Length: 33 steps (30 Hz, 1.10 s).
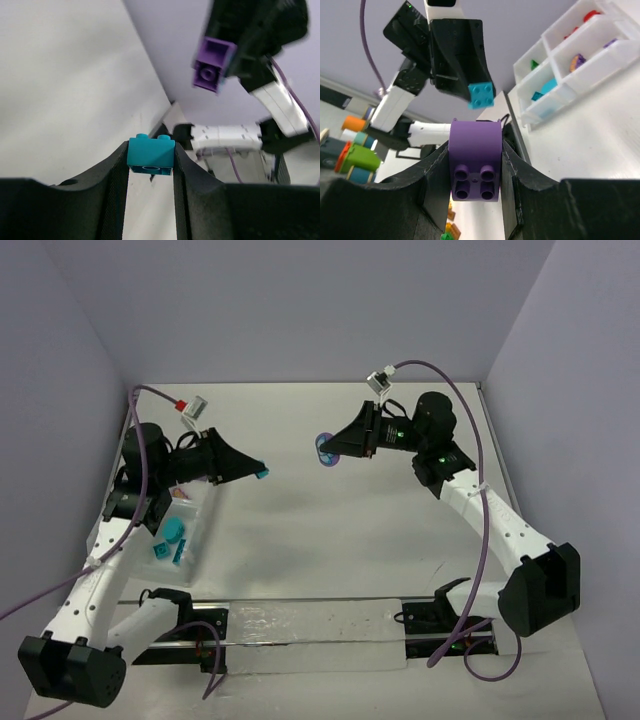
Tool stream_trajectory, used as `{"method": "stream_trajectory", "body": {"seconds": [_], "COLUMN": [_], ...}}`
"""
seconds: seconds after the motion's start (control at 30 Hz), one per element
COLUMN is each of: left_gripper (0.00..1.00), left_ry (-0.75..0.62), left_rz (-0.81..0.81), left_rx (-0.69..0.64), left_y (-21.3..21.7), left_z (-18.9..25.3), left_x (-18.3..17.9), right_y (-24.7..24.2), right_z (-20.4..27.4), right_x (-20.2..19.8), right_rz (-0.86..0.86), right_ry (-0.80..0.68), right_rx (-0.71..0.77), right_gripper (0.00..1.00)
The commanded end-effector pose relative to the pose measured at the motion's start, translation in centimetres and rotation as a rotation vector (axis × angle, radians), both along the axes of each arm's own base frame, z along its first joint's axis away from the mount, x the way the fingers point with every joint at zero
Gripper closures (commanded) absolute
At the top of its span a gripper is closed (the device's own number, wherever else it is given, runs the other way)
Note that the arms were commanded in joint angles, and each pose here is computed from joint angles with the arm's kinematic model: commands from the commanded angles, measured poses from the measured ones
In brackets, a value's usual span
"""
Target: Sort the legos into containers by color
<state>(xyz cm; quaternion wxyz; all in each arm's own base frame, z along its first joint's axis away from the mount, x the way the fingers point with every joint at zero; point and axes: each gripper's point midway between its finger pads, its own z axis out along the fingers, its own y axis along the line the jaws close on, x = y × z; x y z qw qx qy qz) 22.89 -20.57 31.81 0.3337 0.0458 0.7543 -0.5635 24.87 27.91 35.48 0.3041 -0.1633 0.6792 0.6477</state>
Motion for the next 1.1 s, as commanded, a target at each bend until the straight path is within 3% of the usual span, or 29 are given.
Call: {"method": "stream_trajectory", "body": {"seconds": [0.0, 0.07, 0.1, 0.17, 0.5, 0.73, 0.87, 0.9, 0.97, 1.07], "left_gripper": [1.00, 1.00, 1.00, 1.00, 1.00, 0.98, 0.85, 0.77, 0.46, 0.20], "left_ry": [0.286, 0.479, 0.505, 0.633, 0.769, 0.859, 0.878, 0.880, 0.887, 0.851], "left_rz": [0.354, 0.661, 0.798, 1.026, 1.368, 1.413, 1.409, 1.403, 1.364, 1.342], "left_rx": [0.243, 0.411, 0.459, 0.614, 0.710, 0.746, 0.741, 0.738, 0.737, 0.703], "left_y": [6.2, 11.3, 13.5, 18.1, 23.0, 23.4, 23.2, 23.2, 22.7, 22.3], "left_z": [-6.5, -10.3, -11.0, -13.6, -16.1, -18.8, -19.9, -20.1, -20.6, -19.6], "left_x": [0.8, 0.6, 1.1, -1.5, -3.8, -3.2, -2.6, -2.5, -2.4, -1.8], "right_y": [-0.9, -1.3, -1.3, -1.4, -1.6, -1.5, -1.3, -1.2, -0.8, 1.2], "right_z": [-0.7, -1.9, -2.1, -2.7, -4.0, -4.6, -4.7, -4.9, -5.1, -6.0], "right_x": [0.8, 1.1, 1.2, 1.1, 1.0, 1.0, 1.0, 0.8, 1.0, 1.2], "right_rz": [-0.098, -0.129, -0.136, -0.135, -0.129, -0.117, -0.111, -0.106, -0.115, -0.102], "right_ry": [-0.044, -0.030, -0.027, -0.024, -0.027, -0.011, -0.014, -0.004, -0.011, -0.005], "right_rx": [-0.096, -0.140, -0.145, -0.157, -0.191, -0.196, -0.204, -0.216, -0.246, -0.313], "right_gripper": [1.00, 1.00, 1.00, 1.00, 1.00, 1.00, 1.00, 1.00, 1.00, 1.00]}}
